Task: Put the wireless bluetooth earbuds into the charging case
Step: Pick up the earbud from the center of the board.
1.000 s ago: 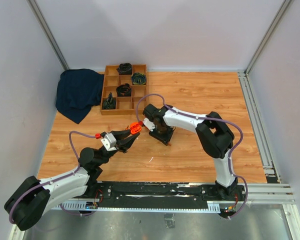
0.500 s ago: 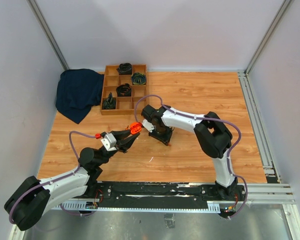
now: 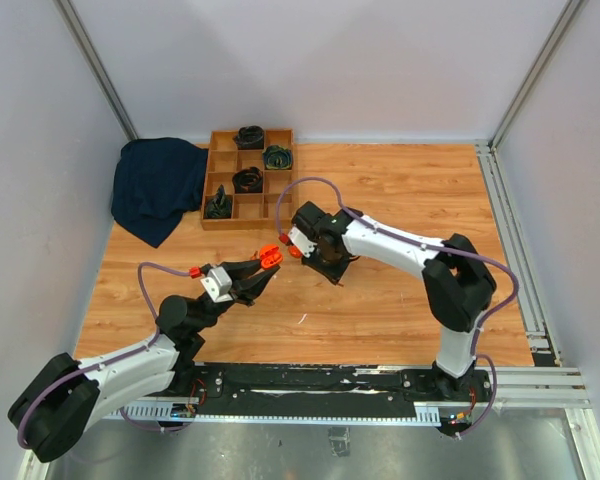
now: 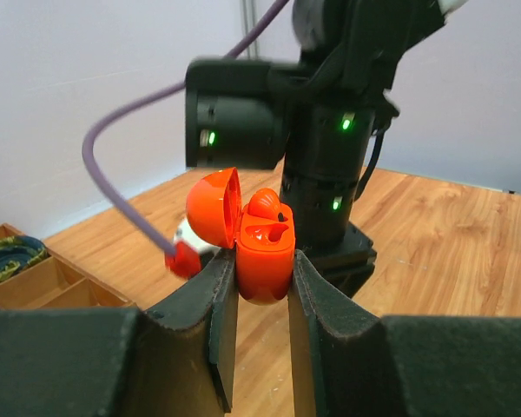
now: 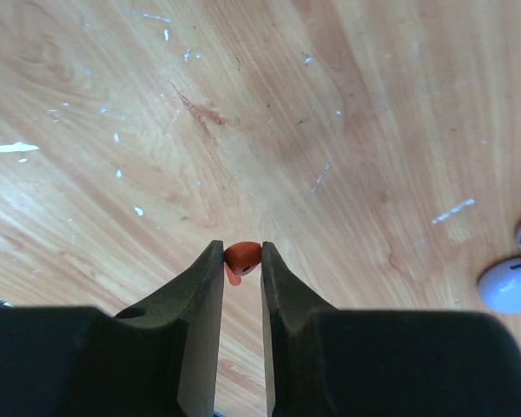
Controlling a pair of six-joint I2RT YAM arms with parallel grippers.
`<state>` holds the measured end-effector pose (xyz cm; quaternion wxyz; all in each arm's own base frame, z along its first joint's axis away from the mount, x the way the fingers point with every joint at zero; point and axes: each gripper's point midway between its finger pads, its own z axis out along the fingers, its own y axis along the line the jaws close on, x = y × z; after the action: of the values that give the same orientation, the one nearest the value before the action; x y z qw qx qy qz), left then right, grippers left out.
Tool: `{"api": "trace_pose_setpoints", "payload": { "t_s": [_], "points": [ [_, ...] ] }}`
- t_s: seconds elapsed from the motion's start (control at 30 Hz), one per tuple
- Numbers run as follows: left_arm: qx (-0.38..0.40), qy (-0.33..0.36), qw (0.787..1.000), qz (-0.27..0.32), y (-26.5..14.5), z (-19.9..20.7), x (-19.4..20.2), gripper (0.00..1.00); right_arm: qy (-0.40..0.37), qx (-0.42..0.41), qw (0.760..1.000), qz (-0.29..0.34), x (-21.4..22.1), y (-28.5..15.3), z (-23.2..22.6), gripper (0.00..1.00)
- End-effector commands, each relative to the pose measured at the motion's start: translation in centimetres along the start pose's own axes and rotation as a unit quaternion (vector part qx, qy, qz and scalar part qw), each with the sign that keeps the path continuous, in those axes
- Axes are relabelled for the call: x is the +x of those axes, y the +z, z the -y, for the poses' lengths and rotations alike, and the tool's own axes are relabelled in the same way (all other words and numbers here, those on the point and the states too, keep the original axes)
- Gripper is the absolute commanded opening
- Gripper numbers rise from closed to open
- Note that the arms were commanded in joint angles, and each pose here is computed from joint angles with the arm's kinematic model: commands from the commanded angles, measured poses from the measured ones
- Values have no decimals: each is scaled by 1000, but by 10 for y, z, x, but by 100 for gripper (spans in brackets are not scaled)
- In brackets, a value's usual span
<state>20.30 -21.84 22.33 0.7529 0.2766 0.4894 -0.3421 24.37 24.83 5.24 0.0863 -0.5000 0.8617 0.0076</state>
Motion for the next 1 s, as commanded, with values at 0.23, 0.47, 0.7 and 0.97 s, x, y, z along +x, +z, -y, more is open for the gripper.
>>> {"api": "trace_pose_setpoints", "payload": {
  "t_s": [0.23,0.47,0.7,0.97],
  "points": [
    [5,-12,1000,-28,-31,10,30,0,59,16,983,171,-22,-77,-3,15],
    [8,-11,1000,-27,-31,12,30,0,93,21,947,308,-39,-138,-4,15],
    [17,-10,999,-29,-31,14,32,0,85,3,887,454,-57,-198,-18,13],
    [30,-13,999,-26,-30,19,31,0,45,-27,841,539,-79,-231,-50,14]
  ]
}}
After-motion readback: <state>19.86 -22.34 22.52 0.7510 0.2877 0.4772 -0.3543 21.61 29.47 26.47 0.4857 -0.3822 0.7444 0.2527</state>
